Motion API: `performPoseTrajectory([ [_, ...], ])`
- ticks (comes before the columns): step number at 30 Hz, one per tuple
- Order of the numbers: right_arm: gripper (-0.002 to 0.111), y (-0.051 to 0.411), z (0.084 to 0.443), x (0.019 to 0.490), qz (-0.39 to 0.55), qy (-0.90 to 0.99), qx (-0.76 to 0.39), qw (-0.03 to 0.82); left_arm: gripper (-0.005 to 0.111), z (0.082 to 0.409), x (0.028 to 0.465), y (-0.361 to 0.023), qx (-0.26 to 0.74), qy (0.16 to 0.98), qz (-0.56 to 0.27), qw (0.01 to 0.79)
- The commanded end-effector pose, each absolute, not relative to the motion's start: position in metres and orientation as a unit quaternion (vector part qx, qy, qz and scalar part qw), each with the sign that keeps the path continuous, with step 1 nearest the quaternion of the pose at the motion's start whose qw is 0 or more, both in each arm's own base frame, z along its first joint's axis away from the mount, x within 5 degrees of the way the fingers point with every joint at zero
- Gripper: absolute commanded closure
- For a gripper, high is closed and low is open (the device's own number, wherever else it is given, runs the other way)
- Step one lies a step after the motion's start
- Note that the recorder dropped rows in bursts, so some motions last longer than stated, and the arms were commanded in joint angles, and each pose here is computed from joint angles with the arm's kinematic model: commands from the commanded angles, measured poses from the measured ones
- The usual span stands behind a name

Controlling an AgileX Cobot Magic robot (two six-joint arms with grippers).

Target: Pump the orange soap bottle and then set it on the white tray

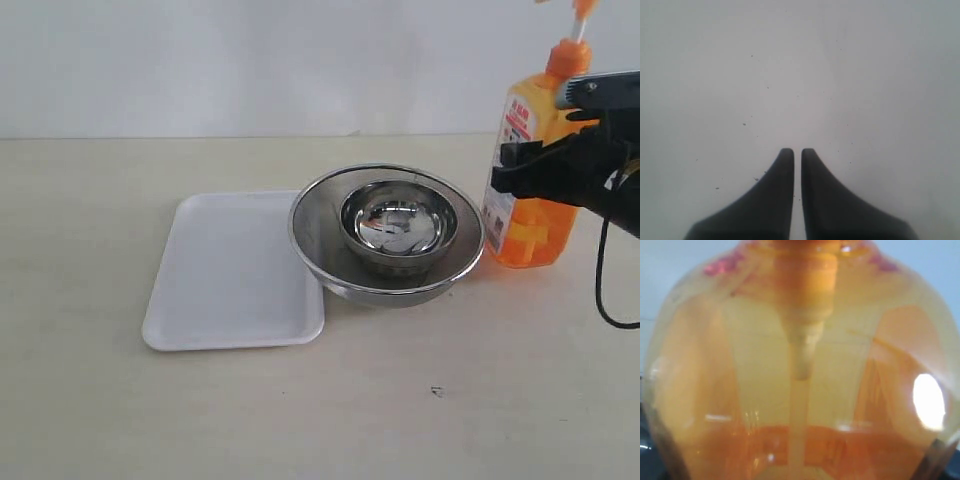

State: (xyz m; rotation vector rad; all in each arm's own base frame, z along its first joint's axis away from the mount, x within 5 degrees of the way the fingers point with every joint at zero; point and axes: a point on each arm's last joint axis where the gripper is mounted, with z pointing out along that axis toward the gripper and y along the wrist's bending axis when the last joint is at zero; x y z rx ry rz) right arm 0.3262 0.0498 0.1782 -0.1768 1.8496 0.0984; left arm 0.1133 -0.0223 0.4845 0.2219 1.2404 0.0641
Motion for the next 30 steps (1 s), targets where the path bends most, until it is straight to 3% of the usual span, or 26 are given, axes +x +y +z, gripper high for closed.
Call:
performPoseTrajectory([
  [1,0.109,0.051,0.197,0.329,0.046,0.728,-0.092,0.678,0.102,0.484,0.112,-0.021,0.098,0.583,0.032,0.806],
  [30,0.109,0.05,0.143,0.337,0.041,0.737,-0.081,0.67,0.102,0.484,0.112,-0.021,0.1,0.582,0.031,0.807],
])
